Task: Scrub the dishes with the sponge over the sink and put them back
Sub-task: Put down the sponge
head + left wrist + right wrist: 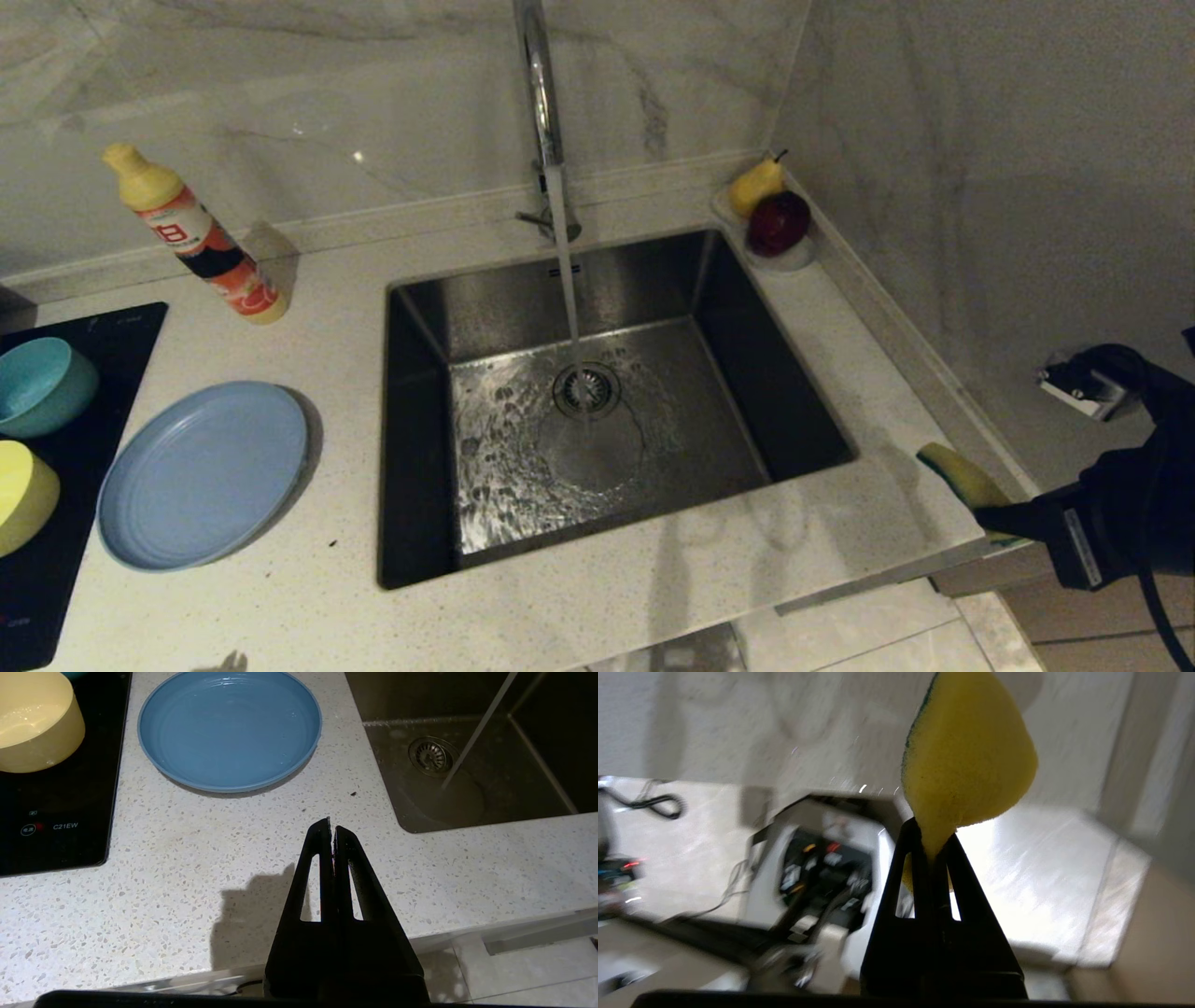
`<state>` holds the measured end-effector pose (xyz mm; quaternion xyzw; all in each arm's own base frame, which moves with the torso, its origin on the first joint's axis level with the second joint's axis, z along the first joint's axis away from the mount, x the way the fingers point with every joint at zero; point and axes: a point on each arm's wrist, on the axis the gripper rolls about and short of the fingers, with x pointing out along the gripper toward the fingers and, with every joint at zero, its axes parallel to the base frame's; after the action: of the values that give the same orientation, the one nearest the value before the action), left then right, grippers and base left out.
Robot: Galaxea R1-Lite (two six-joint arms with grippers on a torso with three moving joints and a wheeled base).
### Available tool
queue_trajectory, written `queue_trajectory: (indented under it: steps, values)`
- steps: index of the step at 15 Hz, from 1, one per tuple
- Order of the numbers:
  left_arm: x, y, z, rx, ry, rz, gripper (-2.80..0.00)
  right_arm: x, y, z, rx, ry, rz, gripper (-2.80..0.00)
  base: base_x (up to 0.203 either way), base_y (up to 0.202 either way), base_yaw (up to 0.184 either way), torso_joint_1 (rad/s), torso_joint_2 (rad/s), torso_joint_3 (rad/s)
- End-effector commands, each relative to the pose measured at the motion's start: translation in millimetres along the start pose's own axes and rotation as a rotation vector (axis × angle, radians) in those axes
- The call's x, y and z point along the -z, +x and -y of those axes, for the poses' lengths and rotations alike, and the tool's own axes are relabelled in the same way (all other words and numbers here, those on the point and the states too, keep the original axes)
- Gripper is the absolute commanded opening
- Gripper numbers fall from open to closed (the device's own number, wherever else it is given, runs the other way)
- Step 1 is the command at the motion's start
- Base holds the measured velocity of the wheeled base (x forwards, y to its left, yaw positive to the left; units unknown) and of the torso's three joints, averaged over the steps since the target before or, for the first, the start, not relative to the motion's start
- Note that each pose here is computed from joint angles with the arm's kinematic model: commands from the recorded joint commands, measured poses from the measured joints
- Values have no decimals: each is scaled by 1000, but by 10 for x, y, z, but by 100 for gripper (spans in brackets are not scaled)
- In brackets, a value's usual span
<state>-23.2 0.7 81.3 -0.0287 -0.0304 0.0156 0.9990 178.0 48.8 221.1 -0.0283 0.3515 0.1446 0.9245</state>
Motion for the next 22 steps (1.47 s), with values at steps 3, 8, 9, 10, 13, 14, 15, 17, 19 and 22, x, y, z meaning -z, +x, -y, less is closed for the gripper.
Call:
queue_trajectory:
  steps: [3,8,9,10,13,14,15,17,19,22]
  values:
    - [55,14,-3,-2,1,-22,-280,4,207,3,6,-53,26,-280,0,0,0,0,0,0]
    - [55,14,-3,-2,1,-22,-280,-61,521,-61,95,-161,70,-280,0,0,0,0,0,0]
    - [55,14,-3,-2,-1,-22,-280,-51,637,-61,109,-189,95,-280,0,0,0,0,0,0]
    - [55,14,-3,-2,0,-22,-280,-31,730,-60,118,-214,123,-280,0,0,0,0,0,0]
    - [55,14,-3,-2,1,-22,-280,-4,939,-30,189,-256,148,-280,0,0,0,0,0,0]
    - [55,14,-3,-2,1,-22,-280,0,985,-27,203,-261,139,-280,0,0,0,0,0,0]
    - [55,14,-3,-2,-1,-22,-280,-2,1050,-25,216,-286,137,-280,0,0,0,0,0,0]
    - [55,14,-3,-2,0,-22,-280,-26,1151,-27,257,-319,192,-280,0,0,0,0,0,0]
    - [55,14,-3,-2,1,-22,-280,-22,1190,-22,302,-373,217,-280,0,0,0,0,0,0]
    - [55,14,-3,-2,-1,-22,-280,-10,1247,-43,304,-386,209,-280,0,0,0,0,0,0]
